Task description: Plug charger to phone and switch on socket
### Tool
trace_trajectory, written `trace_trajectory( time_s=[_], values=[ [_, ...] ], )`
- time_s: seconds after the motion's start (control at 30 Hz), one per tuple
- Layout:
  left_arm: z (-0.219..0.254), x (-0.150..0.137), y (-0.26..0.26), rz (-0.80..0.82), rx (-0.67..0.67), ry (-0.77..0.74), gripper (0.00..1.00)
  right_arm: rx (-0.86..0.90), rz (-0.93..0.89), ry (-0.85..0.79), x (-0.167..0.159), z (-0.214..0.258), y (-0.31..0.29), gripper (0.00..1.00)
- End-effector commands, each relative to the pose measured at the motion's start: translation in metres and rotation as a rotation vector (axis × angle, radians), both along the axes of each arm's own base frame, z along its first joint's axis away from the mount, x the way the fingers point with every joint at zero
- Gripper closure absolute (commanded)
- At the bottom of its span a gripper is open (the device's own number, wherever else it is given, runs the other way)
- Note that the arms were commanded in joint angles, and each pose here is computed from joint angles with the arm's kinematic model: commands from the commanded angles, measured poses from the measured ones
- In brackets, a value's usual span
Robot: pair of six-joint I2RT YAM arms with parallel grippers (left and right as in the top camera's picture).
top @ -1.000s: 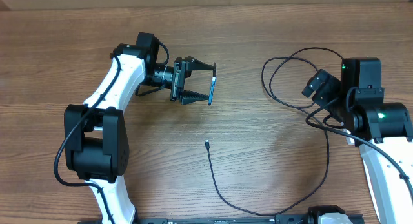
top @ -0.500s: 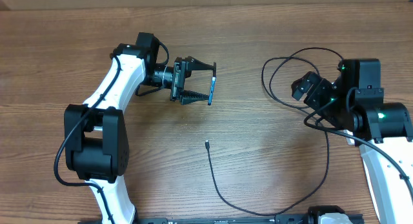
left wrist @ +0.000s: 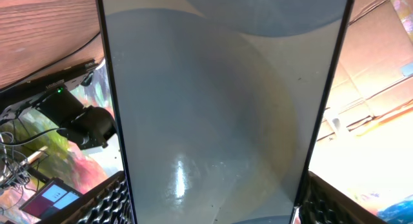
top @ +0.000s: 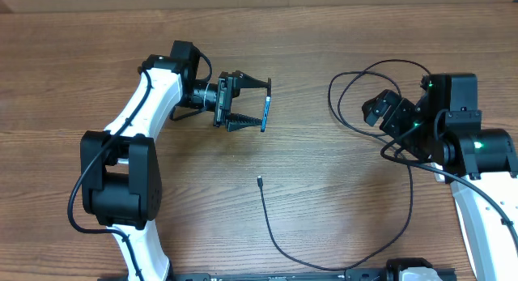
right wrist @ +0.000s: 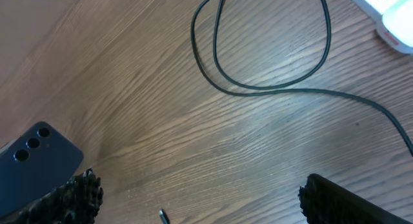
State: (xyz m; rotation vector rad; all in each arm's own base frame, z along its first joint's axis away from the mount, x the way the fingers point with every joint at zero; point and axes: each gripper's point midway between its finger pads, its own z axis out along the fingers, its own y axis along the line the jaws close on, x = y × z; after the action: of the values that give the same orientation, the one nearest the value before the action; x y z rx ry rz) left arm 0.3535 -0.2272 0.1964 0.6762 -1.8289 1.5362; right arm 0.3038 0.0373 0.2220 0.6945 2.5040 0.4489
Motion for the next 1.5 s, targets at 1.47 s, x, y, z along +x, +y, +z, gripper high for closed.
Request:
trace_trajectory(
  time_s=[1.47],
  values=[
    [0.015,0.004,-0.001,0.002,-0.053,0.005,0.29,-0.120,0.148,-0.383,-0.015,0.137,0.017,0.00]
  ],
)
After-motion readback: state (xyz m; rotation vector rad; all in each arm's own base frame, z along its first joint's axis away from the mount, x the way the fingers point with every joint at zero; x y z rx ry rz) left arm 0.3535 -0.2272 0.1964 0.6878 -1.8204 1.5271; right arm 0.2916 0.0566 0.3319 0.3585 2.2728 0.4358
